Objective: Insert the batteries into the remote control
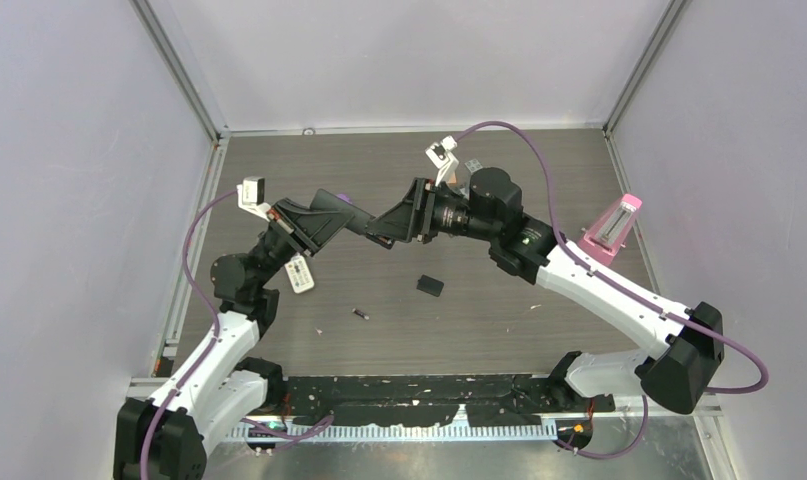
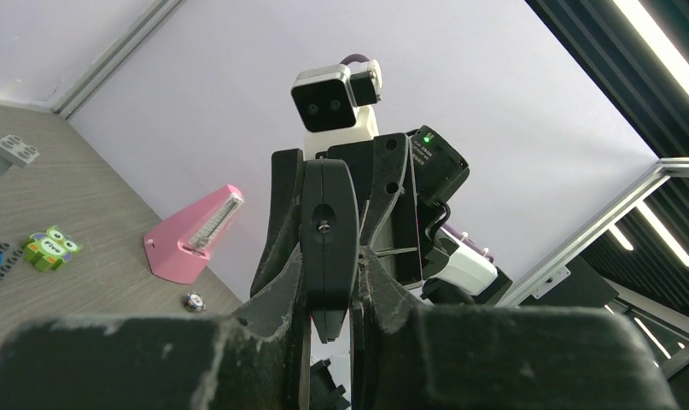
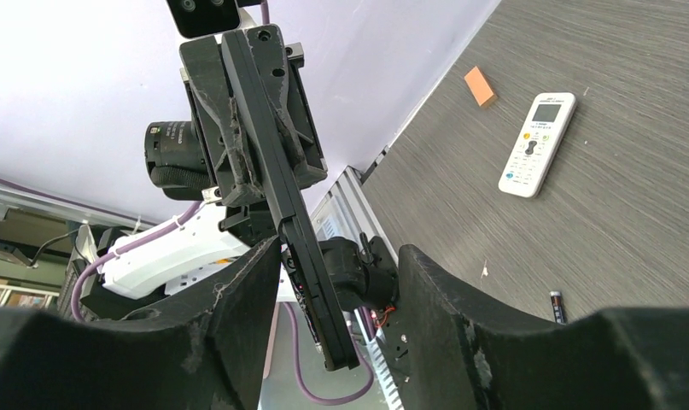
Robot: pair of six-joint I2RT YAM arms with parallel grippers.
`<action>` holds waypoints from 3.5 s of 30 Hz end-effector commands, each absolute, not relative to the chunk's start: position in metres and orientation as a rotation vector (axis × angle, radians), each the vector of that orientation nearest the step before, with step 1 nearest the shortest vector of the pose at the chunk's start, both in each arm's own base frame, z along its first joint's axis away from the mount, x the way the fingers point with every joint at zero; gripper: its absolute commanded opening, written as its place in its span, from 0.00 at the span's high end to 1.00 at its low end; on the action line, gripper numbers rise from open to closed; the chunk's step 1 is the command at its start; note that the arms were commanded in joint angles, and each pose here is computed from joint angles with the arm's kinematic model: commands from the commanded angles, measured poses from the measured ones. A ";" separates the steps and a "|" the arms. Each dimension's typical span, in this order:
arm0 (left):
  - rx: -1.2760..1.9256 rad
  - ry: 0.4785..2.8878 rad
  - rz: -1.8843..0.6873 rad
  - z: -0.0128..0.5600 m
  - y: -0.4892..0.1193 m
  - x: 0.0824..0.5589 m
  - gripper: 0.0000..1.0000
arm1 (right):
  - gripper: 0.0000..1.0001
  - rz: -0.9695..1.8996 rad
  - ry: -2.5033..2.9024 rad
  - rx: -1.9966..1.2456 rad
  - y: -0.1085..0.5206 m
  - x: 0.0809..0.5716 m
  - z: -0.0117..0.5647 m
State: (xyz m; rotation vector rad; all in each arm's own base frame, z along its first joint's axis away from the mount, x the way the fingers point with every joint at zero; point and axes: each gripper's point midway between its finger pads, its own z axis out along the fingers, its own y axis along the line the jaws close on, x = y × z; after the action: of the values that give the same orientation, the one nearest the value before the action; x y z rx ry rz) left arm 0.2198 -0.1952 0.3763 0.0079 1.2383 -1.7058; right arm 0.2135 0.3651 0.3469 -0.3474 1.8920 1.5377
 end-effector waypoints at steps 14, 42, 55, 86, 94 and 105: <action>0.026 1.149 -1.717 0.397 -0.189 0.213 1.00 | 0.61 1.551 1.909 -0.362 0.368 0.210 0.338; -0.040 1.170 -1.739 0.394 -0.185 0.218 1.00 | 0.21 1.547 1.841 -0.323 0.362 0.213 0.358; -0.044 1.175 -1.731 0.392 -0.184 0.219 1.00 | 0.35 1.586 1.849 -0.326 0.362 0.208 0.355; -0.083 1.446 -1.528 0.337 -0.179 0.237 1.00 | 0.05 1.335 1.900 -0.293 0.325 0.225 0.330; -0.207 1.830 -1.111 0.265 -0.154 0.268 1.00 | 0.20 1.017 2.149 -0.327 0.310 0.241 0.250; -0.420 2.017 -0.509 0.208 -0.075 0.276 1.00 | 0.27 0.621 2.301 -0.978 0.385 0.187 0.126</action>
State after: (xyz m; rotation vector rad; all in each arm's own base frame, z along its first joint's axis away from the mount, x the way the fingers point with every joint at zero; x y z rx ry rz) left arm 0.2776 -0.1160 0.2168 -0.3694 1.9753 -0.7967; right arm 0.1978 0.3642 0.1401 -0.7558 2.3566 0.7631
